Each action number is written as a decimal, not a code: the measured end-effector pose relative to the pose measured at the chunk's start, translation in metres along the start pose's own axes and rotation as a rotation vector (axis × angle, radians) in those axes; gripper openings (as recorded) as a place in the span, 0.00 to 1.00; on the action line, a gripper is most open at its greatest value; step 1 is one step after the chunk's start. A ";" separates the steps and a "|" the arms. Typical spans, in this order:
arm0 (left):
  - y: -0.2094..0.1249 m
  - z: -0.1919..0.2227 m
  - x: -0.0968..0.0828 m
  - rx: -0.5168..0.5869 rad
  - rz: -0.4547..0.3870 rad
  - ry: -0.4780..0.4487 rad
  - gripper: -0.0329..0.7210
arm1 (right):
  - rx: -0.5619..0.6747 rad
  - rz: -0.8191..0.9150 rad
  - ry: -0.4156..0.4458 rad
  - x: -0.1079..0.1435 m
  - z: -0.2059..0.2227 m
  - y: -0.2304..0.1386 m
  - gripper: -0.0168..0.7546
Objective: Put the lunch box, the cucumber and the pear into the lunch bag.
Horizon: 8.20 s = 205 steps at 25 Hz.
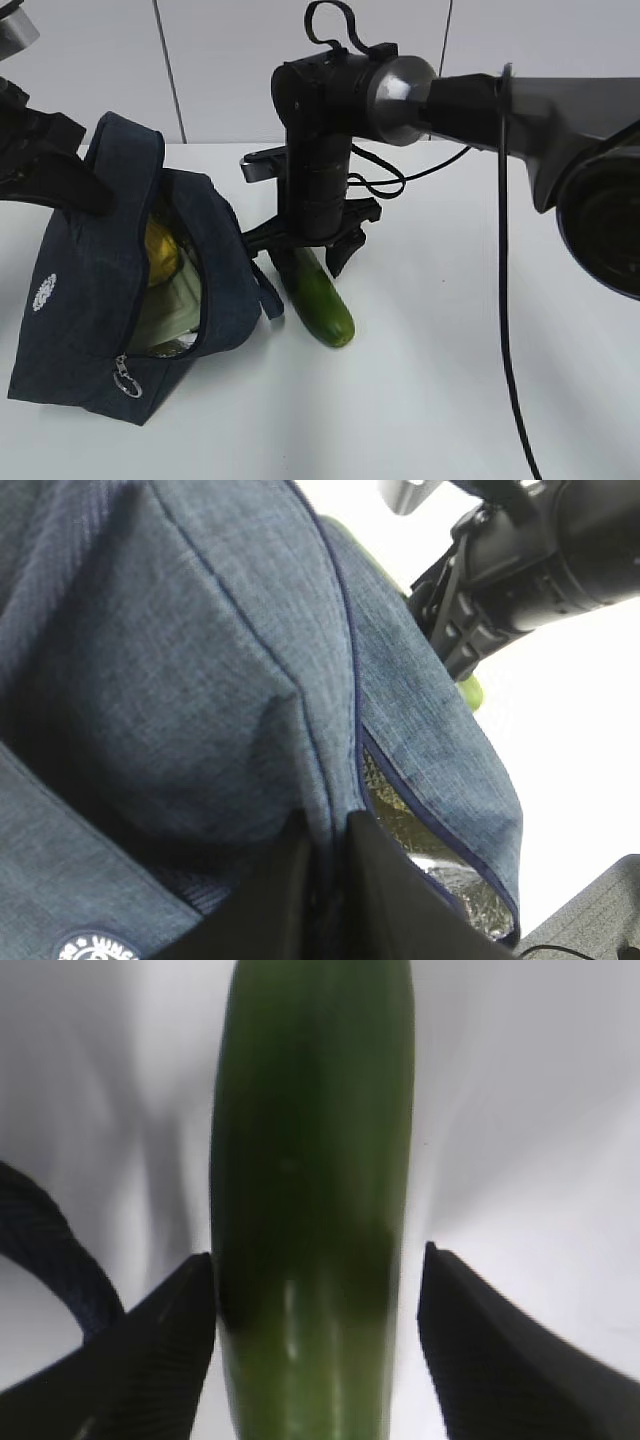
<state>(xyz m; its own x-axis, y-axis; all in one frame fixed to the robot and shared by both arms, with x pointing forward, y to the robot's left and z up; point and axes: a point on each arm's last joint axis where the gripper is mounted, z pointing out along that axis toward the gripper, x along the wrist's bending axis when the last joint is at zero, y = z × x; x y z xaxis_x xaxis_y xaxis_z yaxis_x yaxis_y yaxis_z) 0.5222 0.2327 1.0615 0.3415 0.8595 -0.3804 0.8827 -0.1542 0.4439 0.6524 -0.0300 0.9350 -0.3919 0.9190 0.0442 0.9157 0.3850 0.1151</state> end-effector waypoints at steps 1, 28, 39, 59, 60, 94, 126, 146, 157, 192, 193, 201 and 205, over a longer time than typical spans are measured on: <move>0.000 0.000 0.000 0.000 0.000 0.001 0.07 | 0.004 -0.002 -0.001 0.000 0.002 0.000 0.66; 0.000 0.000 0.000 -0.003 0.001 0.003 0.07 | -0.230 0.009 0.090 -0.023 -0.076 0.027 0.55; 0.000 0.000 0.000 -0.004 0.005 0.004 0.07 | -0.358 -0.050 0.412 0.006 -0.138 0.028 0.55; 0.001 0.000 0.001 -0.009 0.007 0.009 0.07 | -0.320 -0.134 0.441 0.016 -0.147 0.009 0.55; 0.001 0.000 0.001 -0.009 0.007 0.009 0.07 | -0.333 -0.139 0.438 0.016 -0.153 0.007 0.55; 0.001 0.000 0.001 -0.008 0.007 0.009 0.07 | -0.494 0.007 0.748 0.027 -0.103 -0.041 0.55; 0.001 0.000 0.000 -0.011 0.006 0.004 0.07 | -0.413 -0.086 0.704 0.061 -0.042 -0.041 0.55; 0.000 0.000 0.000 -0.005 0.009 -0.001 0.07 | -0.415 -0.175 0.696 0.066 -0.050 -0.040 0.62; 0.000 0.000 0.000 -0.001 0.010 -0.002 0.07 | -0.403 -0.227 0.684 0.066 -0.049 -0.042 0.81; 0.000 0.000 0.001 -0.002 0.022 0.007 0.07 | -0.315 -0.391 0.261 0.033 -0.114 -0.020 0.79; 0.000 0.000 0.001 -0.002 0.022 0.007 0.07 | -0.309 -0.391 0.257 0.033 -0.111 -0.020 0.79; 0.000 0.000 0.001 -0.002 0.022 0.007 0.06 | -0.247 -0.377 0.262 0.033 -0.080 -0.015 0.78; 0.000 0.000 0.001 -0.002 0.022 0.007 0.06 | -0.220 -0.371 0.263 0.034 -0.065 -0.013 0.59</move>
<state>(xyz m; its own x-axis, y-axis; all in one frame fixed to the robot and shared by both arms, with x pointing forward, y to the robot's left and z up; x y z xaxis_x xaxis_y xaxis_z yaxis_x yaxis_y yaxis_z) 0.5226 0.2332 1.0613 0.3587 0.8592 -0.3648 0.8745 -0.1725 0.4534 0.6216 -0.0097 0.9999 -0.7224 0.6600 0.2063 0.6813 0.6282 0.3759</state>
